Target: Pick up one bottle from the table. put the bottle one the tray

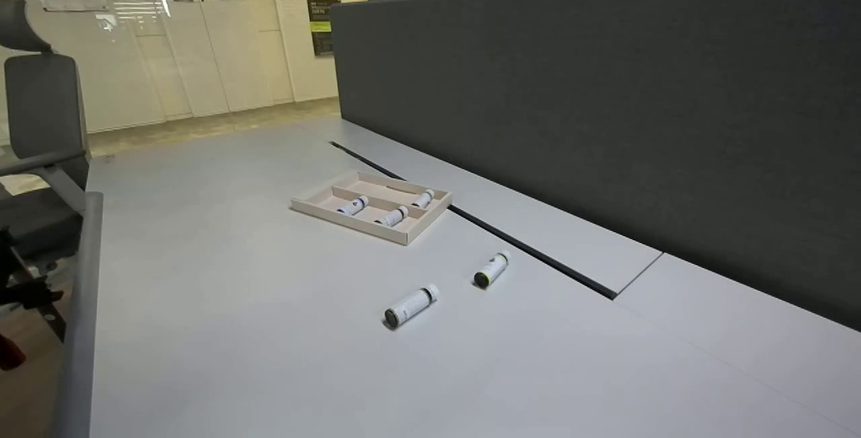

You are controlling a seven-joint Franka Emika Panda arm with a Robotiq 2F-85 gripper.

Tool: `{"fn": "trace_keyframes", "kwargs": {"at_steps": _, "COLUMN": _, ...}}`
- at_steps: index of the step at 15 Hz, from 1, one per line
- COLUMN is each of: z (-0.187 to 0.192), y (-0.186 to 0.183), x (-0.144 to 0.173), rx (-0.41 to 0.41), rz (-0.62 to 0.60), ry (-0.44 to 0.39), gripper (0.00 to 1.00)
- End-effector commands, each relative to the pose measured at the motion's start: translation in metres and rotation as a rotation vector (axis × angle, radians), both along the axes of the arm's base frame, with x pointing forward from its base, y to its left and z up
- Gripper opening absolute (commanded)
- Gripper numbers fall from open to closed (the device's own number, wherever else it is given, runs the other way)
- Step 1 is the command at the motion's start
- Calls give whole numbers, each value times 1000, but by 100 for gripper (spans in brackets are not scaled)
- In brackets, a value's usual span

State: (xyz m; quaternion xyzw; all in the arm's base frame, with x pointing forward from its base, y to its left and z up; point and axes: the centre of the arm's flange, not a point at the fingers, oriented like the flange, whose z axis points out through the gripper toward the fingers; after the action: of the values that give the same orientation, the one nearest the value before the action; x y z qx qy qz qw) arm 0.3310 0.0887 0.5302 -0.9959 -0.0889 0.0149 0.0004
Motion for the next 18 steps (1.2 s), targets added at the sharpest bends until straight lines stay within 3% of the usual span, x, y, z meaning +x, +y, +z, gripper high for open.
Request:
{"fn": "trace_keyframes", "kwargs": {"at_steps": 1, "z": -1, "y": -101, "x": 27, "rx": -24, "rz": -38, "ry": -45, "gripper": 100}}
{"fn": "trace_keyframes", "kwargs": {"at_steps": 3, "z": 3, "y": -163, "x": 38, "rx": -17, "rz": -126, "ry": -37, "gripper": 100}}
{"fn": "trace_keyframes", "kwargs": {"at_steps": 4, "z": -3, "y": -123, "x": 20, "rx": -23, "rz": -77, "ry": -43, "gripper": 100}}
{"fn": "trace_keyframes", "kwargs": {"at_steps": 7, "z": -7, "y": -170, "x": 22, "rx": 0, "rz": -131, "ry": -34, "gripper": 100}}
{"fn": "trace_keyframes", "kwargs": {"at_steps": 13, "z": -7, "y": -162, "x": 25, "rx": -9, "rz": -115, "ry": -33, "gripper": 100}}
{"fn": "trace_keyframes", "kwargs": {"at_steps": 18, "z": -71, "y": -224, "x": 99, "rx": -18, "rz": -116, "ry": -69, "gripper": 100}}
